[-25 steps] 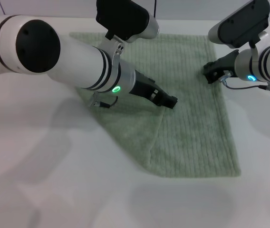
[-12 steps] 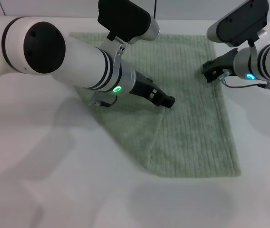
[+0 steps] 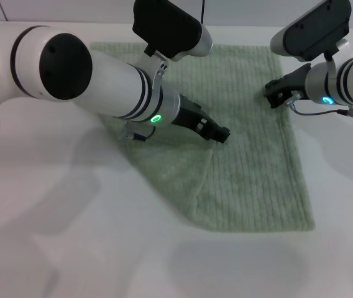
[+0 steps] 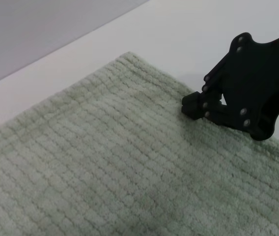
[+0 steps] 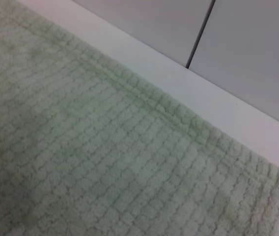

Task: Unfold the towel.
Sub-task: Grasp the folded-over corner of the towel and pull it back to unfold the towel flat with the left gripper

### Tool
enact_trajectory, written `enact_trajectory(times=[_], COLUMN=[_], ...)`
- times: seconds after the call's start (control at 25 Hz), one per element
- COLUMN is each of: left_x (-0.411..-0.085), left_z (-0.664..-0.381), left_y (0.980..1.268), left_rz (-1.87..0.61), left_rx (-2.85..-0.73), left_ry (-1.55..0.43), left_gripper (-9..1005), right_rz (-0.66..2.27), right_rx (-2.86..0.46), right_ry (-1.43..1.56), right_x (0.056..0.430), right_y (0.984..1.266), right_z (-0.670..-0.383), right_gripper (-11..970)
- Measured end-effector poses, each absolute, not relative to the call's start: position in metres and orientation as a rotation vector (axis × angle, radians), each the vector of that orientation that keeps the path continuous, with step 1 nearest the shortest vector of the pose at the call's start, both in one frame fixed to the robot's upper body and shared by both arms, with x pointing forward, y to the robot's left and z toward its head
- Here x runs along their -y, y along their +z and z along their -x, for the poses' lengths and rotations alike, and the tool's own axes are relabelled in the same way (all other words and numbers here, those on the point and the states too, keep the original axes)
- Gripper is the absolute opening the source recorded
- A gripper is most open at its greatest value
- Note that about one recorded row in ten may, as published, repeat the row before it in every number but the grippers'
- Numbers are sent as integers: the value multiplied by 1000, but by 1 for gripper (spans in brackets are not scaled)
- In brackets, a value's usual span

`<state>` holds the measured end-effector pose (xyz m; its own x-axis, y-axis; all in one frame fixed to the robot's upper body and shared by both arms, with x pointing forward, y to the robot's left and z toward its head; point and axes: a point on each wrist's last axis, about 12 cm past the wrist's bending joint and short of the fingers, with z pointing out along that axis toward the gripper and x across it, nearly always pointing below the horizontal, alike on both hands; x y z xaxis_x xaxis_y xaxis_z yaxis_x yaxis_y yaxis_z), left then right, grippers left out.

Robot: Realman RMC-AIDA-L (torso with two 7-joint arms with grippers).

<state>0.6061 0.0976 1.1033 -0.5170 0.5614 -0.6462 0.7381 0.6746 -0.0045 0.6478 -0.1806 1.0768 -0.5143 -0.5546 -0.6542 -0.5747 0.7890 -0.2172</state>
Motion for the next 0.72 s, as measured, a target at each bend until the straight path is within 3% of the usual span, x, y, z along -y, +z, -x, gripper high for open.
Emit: enact_trajectory(times=[0.72], left_x=[-93], left_z=[-614], left_y=[1096], left_rz=[-1002], left_rx=[-2275], left_ry=[-332], left_gripper=[810], right_rz=[838], right_rx=[-2232], right_ry=[38], right_x=[179], right_y=[1078], right_z=[-648], right_gripper=[23])
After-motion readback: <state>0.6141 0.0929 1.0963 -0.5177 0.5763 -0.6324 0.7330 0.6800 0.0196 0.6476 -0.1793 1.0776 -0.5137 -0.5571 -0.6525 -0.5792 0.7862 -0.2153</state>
